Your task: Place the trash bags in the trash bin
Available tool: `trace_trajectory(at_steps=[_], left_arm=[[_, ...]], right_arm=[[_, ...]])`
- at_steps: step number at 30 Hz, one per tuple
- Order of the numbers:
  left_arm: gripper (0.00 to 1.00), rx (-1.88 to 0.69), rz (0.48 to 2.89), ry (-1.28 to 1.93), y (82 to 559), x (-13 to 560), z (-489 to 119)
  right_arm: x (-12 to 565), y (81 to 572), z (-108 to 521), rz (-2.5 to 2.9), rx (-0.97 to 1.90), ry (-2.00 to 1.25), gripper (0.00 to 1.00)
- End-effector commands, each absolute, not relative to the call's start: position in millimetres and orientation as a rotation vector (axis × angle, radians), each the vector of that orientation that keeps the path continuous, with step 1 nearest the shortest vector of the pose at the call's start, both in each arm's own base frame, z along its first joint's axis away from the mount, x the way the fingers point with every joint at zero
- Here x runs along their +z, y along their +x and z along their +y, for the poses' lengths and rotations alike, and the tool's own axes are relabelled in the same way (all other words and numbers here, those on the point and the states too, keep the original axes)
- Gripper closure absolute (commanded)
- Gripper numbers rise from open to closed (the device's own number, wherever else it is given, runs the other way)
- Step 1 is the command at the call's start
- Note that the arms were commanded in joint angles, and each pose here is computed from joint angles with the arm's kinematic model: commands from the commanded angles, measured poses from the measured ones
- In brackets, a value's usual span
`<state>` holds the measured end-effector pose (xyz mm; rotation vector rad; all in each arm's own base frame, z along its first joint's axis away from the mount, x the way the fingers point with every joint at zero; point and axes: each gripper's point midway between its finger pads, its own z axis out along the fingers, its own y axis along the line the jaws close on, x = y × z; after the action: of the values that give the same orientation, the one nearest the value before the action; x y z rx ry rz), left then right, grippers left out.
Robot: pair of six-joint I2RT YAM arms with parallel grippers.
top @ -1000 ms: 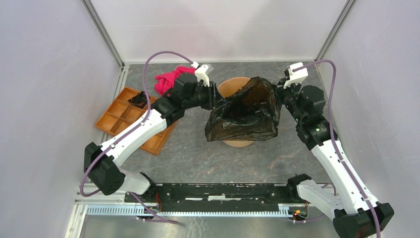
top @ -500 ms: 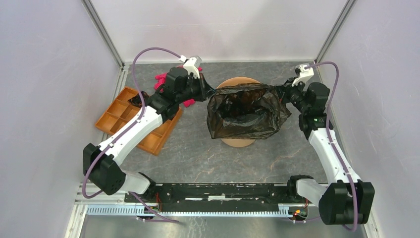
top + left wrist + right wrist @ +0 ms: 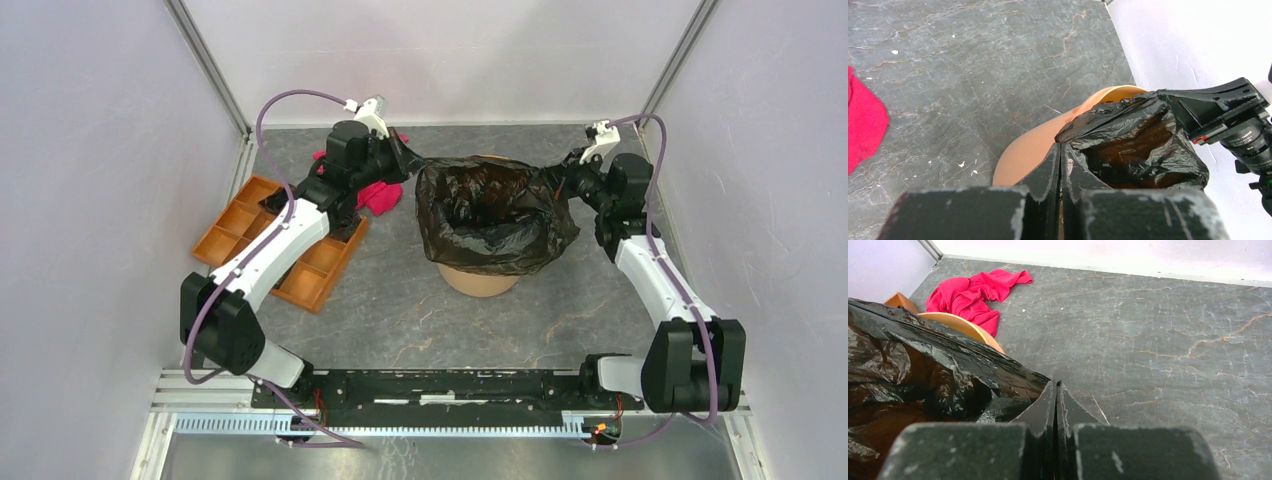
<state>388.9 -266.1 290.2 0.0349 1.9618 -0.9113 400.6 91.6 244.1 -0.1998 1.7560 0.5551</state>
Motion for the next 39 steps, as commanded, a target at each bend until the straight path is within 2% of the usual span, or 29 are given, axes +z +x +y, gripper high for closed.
trace_trajectory(at_steps=[1, 9, 23, 31, 36, 38, 39], left_arm=[[0.95, -0.968, 1.873, -0.042, 411.1, 316.2, -265.5], [0.96, -0.977, 1.937, -0.162, 427.4, 281.9, -252.2], [0.98, -0.933, 2.116, -0.187, 410.5, 206.8, -236.8], [0.97, -1.112, 2.160, -0.170, 393.7, 191.6, -256.8], [0.97, -1.006, 2.238, -0.206, 384.4, 169.0, -241.8], [0.87, -1.004, 2.248, -0.196, 380.0, 171.2, -240.6], [0.78, -1.005, 2.244, -0.186, 378.4, 175.8, -240.4]], right_arm=[[272.8, 416.2, 92.9, 1.676, 0.560, -0.213, 0.98], [247.6, 424.9, 86.0, 1.754, 0.541, -0.145, 0.99], [230.6, 418.9, 91.5, 1.803, 0.586, -0.142, 0.99], [210.4, 408.1, 68.3, 1.880, 0.418, -0.129, 0.98], [208.1, 399.1, 67.1, 1.919, 0.400, -0.145, 0.80], [214.7, 394.0, 65.4, 1.943, 0.392, -0.143, 0.73], [221.2, 391.4, 63.3, 1.944, 0.377, -0.140, 0.68]])
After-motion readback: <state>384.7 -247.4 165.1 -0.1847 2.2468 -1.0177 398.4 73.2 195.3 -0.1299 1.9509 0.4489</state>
